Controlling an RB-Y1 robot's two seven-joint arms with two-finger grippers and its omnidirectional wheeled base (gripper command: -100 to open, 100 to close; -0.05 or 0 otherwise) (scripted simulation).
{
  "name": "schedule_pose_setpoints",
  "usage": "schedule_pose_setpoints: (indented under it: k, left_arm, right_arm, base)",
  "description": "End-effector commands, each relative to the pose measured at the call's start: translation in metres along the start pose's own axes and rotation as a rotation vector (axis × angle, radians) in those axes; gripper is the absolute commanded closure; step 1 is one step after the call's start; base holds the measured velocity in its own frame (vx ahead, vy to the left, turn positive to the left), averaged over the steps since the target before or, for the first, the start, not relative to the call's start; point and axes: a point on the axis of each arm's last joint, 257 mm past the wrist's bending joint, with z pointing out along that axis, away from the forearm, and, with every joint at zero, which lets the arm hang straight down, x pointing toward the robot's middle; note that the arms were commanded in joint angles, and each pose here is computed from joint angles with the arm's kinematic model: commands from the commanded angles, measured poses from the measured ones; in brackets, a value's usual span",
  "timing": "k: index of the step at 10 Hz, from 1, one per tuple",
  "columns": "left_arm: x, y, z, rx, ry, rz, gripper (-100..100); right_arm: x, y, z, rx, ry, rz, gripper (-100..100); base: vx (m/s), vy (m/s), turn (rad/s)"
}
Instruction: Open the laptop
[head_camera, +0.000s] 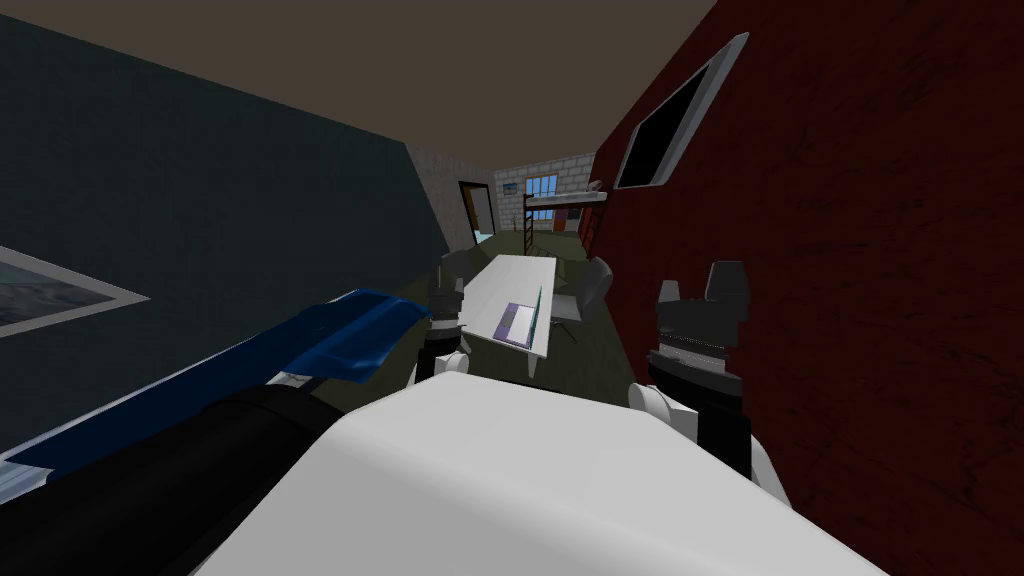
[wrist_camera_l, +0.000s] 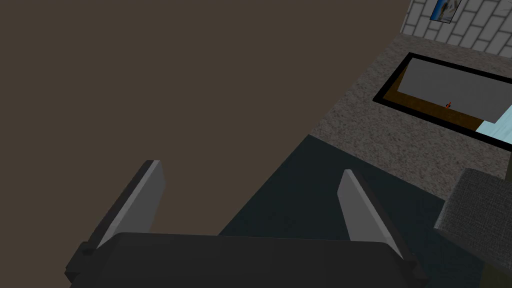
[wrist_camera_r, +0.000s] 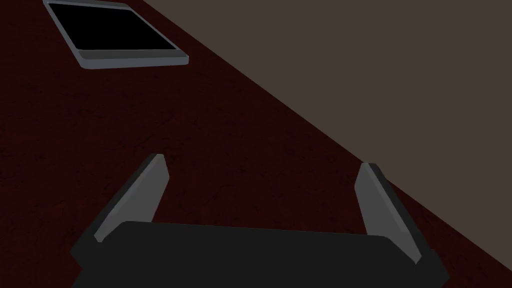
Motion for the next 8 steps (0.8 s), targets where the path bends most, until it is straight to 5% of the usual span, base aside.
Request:
schedule_pose_setpoints:
  k: [1,8]
  left_arm:
    - [0.0,0.0,0.0,0.0,0.0,0.0,0]
    - [0.0,-0.0002,0.0,0.0,0.0,0.0,0]
  right_arm:
    - [0.0,0.0,0.0,0.0,0.0,0.0,0]
    - [0.0,0.0002,0.0,0.0,0.0,0.0,0]
  base:
    - [0.0,0.0,0.0]
    - [0.0,0.0,0.0]
